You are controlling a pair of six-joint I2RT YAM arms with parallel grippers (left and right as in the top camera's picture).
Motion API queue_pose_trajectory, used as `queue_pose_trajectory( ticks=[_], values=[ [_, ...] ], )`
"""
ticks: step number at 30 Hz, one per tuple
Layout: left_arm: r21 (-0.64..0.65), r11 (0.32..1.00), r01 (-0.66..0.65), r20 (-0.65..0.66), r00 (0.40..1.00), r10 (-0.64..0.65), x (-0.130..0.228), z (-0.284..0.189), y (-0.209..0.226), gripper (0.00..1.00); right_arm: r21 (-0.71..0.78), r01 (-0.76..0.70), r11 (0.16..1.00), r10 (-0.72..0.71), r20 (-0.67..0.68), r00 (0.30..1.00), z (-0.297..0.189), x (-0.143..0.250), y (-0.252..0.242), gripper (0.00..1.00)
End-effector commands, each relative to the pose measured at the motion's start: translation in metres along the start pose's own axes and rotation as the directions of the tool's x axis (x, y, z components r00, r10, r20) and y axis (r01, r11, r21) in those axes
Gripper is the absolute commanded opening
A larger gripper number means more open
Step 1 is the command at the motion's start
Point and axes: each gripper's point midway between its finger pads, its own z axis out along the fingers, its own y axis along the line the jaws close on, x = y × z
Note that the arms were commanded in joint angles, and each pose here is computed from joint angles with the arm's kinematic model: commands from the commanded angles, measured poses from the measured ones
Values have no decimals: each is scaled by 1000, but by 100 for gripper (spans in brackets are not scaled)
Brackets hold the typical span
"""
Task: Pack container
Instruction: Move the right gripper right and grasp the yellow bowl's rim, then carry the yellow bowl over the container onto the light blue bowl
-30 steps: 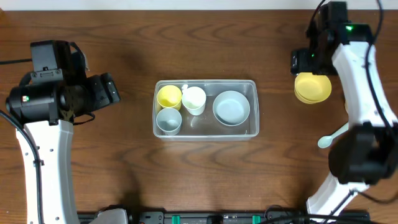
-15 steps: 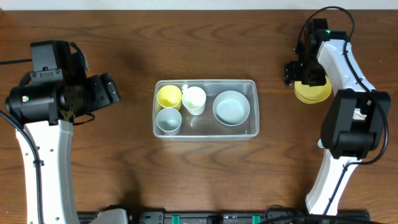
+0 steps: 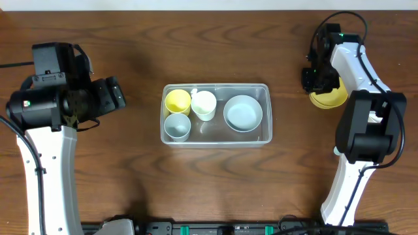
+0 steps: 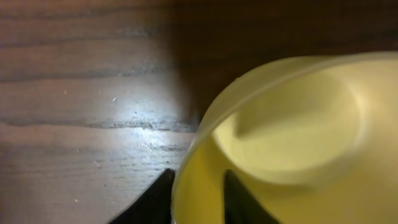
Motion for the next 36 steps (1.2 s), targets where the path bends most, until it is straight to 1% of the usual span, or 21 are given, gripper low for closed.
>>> queue_pose_trajectory(
  ticks=[1, 5, 9, 12, 16, 21, 25, 28, 30, 33, 36],
  values=[
    [-7, 1000, 15, -11, 1000, -15, 1, 2, 2, 89, 7, -4, 1000, 4, -23, 1000, 7, 4, -4, 18],
    [-7, 1000, 15, -13, 1000, -15, 2, 2, 2, 89, 8, -4, 1000, 4, -28, 1000, 7, 5, -4, 13],
    [-8, 1000, 15, -16, 1000, -15, 2, 2, 3, 89, 7, -3, 1000, 3, -28, 1000, 7, 5, -3, 10],
    [-8, 1000, 15, -17, 1000, -15, 3, 2, 3, 89, 8, -1, 1000, 1, -27, 1000, 7, 5, -3, 5],
    [-8, 1000, 15, -17, 1000, -15, 3, 2, 3, 89, 8, -1, 1000, 1, -28, 1000, 7, 5, -3, 1],
    [-8, 1000, 15, -17, 1000, -15, 3, 2, 3, 89, 8, 1, 1000, -1, -27, 1000, 7, 5, -2, 1],
    [-8, 1000, 15, -17, 1000, -15, 3, 2, 3, 89, 36, 17, 999, -17, -8, 1000, -1, 2, 0, 1],
    [-8, 1000, 15, -17, 1000, -15, 3, 2, 3, 89, 38, 42, 998, -43, 38, 998, -25, -2, 11, 1],
    [-8, 1000, 15, -17, 1000, -15, 3, 2, 3, 89, 37, 62, 997, -65, 86, 994, -50, -6, 20, 1],
    [-9, 1000, 15, -20, 1000, -15, 3, 2, 3, 89, 35, 109, 993, -114, 171, 979, -98, -5, 42, 1],
    [-9, 1000, 16, -21, 1000, -16, 4, 2, 3, 89, 36, 180, 983, -183, 257, 949, -143, 6, 69, 1]
  ],
)
